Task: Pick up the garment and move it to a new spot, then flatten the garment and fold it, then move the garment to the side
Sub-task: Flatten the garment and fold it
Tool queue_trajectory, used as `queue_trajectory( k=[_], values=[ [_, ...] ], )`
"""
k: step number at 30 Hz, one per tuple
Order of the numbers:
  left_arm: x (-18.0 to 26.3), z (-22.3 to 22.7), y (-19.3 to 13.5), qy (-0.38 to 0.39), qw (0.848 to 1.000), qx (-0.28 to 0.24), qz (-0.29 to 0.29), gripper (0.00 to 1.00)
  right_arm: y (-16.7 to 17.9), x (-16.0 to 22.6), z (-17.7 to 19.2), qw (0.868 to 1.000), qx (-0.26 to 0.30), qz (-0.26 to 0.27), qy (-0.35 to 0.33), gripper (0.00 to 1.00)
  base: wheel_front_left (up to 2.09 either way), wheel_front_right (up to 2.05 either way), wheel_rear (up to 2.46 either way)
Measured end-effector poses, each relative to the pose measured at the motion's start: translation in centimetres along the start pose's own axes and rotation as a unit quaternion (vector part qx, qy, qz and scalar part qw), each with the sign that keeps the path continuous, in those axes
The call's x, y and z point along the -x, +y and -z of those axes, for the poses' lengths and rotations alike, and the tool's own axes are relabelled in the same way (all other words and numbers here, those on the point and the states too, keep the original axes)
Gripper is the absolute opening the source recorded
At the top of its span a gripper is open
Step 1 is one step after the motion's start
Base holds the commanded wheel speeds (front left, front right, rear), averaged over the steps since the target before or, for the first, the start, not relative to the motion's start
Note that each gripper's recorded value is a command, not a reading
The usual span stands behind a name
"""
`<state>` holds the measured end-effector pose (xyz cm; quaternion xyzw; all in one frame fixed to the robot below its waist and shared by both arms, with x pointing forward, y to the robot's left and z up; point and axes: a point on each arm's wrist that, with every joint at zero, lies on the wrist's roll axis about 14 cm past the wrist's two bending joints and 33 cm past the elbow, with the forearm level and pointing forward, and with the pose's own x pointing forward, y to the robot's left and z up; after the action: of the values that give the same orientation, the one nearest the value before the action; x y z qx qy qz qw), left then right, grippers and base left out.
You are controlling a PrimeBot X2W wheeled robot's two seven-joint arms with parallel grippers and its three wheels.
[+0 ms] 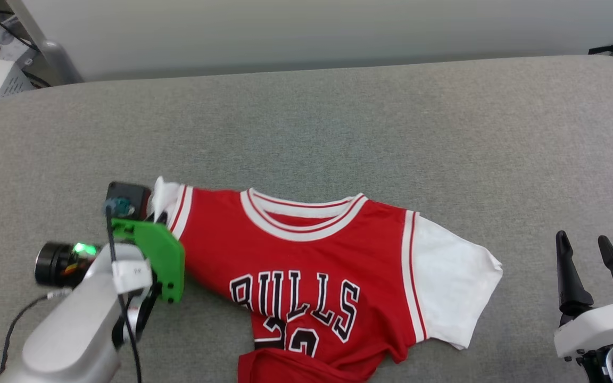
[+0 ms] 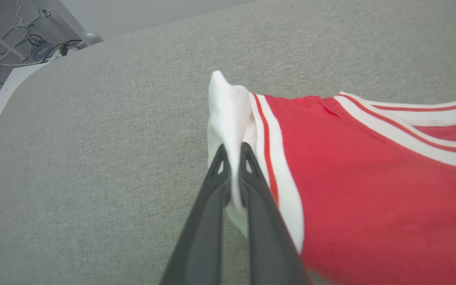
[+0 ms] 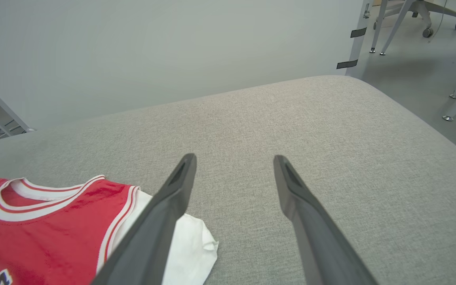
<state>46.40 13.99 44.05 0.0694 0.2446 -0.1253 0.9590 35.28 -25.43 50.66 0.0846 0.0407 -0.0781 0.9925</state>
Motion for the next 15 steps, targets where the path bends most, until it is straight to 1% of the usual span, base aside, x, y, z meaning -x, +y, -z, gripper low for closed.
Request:
queue_trajectory(
  k=[1, 5, 7, 10, 11, 12, 13, 14, 15],
  values=[
    [2.5, 3.5, 1.2, 0.031, 0.998, 0.036, -0.031, 0.0, 0.4, 0.1, -0.1, 1.0, 0.003, -0.007, 0.001, 1.0, 0.0, 0.0, 0.0],
    [5.2, 8.6, 0.4, 0.079, 0.991, 0.1, -0.049, 0.0, 1.1, -0.1, -0.4, 1.0, 0.004, -0.018, -0.002, 1.0, 0.0, 0.0, 0.0],
    [5.9, 10.0, -0.2, 0.089, 0.988, 0.117, -0.052, 0.0, 1.4, -0.2, -0.5, 1.0, 0.005, -0.021, -0.001, 1.0, 0.0, 0.0, 0.0],
    [6.1, 10.3, -1.2, 0.079, 0.986, 0.141, -0.048, 0.0, 1.7, -0.3, -0.5, 1.0, 0.007, -0.026, 0.0, 1.0, 0.0, 0.0, 0.0],
    [6.1, 10.1, -1.3, 0.073, 0.986, 0.144, -0.048, 0.16, 1.7, -0.3, -0.5, 1.0, 0.009, -0.026, 0.001, 1.0, 0.0, 0.0, 0.0],
    [6.1, 9.9, -1.4, 0.064, 0.985, 0.151, -0.049, 0.34, 1.7, -0.2, -0.6, 1.0, 0.011, -0.027, 0.001, 1.0, 0.0, 0.0, 0.0],
    [6.1, 9.6, -1.3, 0.05, 0.985, 0.158, -0.054, 0.97, 1.8, -0.2, -0.7, 1.0, 0.013, -0.028, 0.001, 1.0, 0.0, 0.0, 0.0],
    [6.1, 9.2, -1.2, 0.039, 0.985, 0.16, -0.057, 1.0, 1.8, -0.2, -0.7, 0.999, 0.014, -0.028, 0.001, 1.0, 0.0, 0.0, 0.0],
    [6.2, 8.7, -1.0, 0.023, 0.985, 0.162, -0.059, 1.0, 1.8, -0.1, -0.8, 0.999, 0.017, -0.029, -0.001, 1.0, 0.0, 0.0, 0.0]
  ],
)
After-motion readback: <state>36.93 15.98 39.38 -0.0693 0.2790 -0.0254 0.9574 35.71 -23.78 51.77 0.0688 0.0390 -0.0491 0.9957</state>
